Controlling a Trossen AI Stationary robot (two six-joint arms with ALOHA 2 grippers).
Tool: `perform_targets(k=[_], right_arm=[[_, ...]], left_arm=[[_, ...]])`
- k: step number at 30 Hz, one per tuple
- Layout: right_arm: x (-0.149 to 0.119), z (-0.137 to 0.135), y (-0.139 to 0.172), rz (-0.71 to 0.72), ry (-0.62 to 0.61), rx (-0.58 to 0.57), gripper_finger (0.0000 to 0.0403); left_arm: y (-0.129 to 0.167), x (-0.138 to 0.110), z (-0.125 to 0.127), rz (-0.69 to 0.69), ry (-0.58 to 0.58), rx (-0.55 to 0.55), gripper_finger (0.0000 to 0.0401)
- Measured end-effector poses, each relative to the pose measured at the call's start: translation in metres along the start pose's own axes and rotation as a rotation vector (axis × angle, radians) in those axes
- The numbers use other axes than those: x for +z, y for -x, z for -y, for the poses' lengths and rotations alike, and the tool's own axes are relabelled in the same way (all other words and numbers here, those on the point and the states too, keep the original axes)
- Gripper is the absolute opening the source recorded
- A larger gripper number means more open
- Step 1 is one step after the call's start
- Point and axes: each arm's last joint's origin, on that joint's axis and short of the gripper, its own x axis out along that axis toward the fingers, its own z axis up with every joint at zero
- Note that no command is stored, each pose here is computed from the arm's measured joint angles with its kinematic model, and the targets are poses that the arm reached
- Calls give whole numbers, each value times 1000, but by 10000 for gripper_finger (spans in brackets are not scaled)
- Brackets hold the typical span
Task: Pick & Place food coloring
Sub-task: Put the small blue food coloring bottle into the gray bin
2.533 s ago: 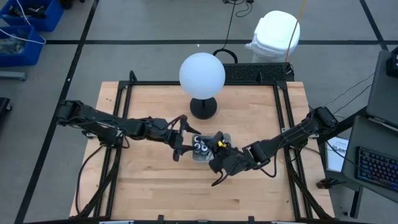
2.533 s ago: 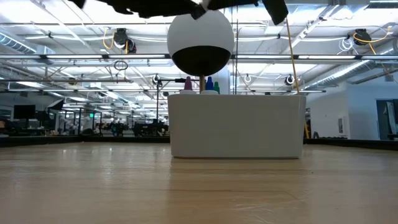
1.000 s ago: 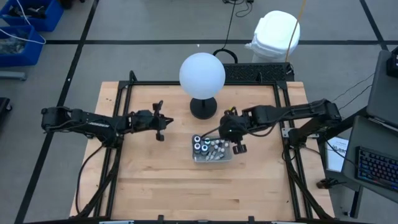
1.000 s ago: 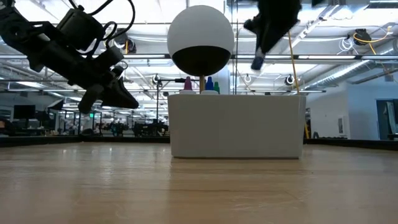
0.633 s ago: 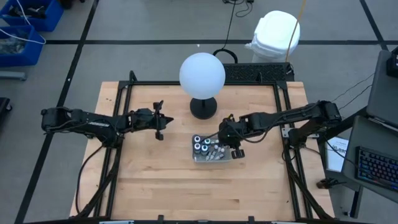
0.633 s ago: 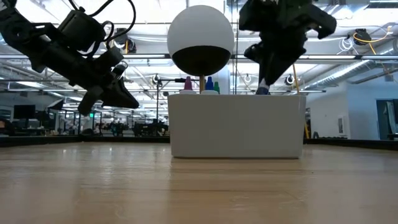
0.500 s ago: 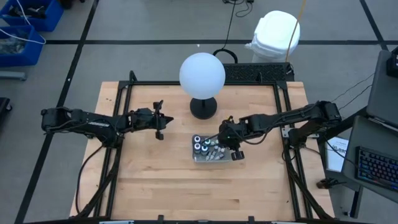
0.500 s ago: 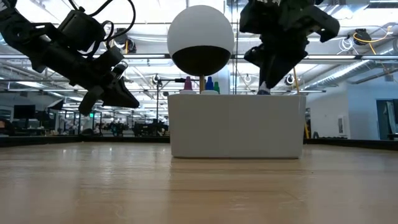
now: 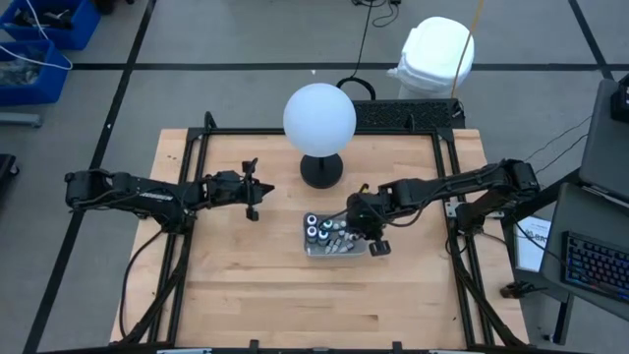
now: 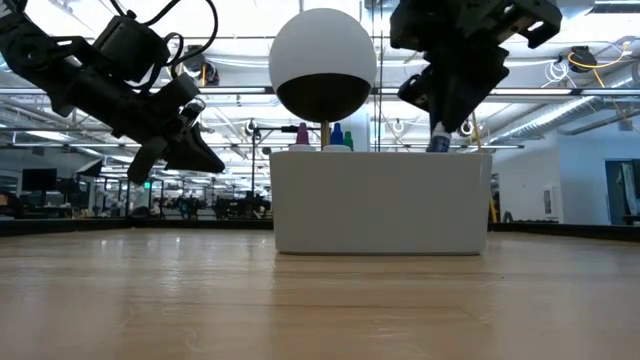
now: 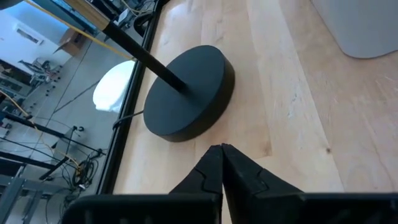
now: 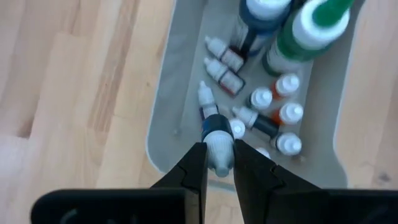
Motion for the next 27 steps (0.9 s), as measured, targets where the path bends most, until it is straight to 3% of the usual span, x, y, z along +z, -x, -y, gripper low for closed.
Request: perform_targets(k=[8, 15, 20, 27], right_arm=[[2, 2, -5, -2, 55, -48, 47], [17, 2, -20, -227, 133, -114, 46], [34, 1, -34, -377, 160, -88, 45], [39, -1, -45, -412, 144, -81, 47]], left_arm=[[0, 0, 0, 3, -10, 1, 18], [0, 1, 0, 13, -28, -1, 12], [0, 1, 0, 15, -28, -1, 20], [0, 1, 0, 15, -25, -1, 8]])
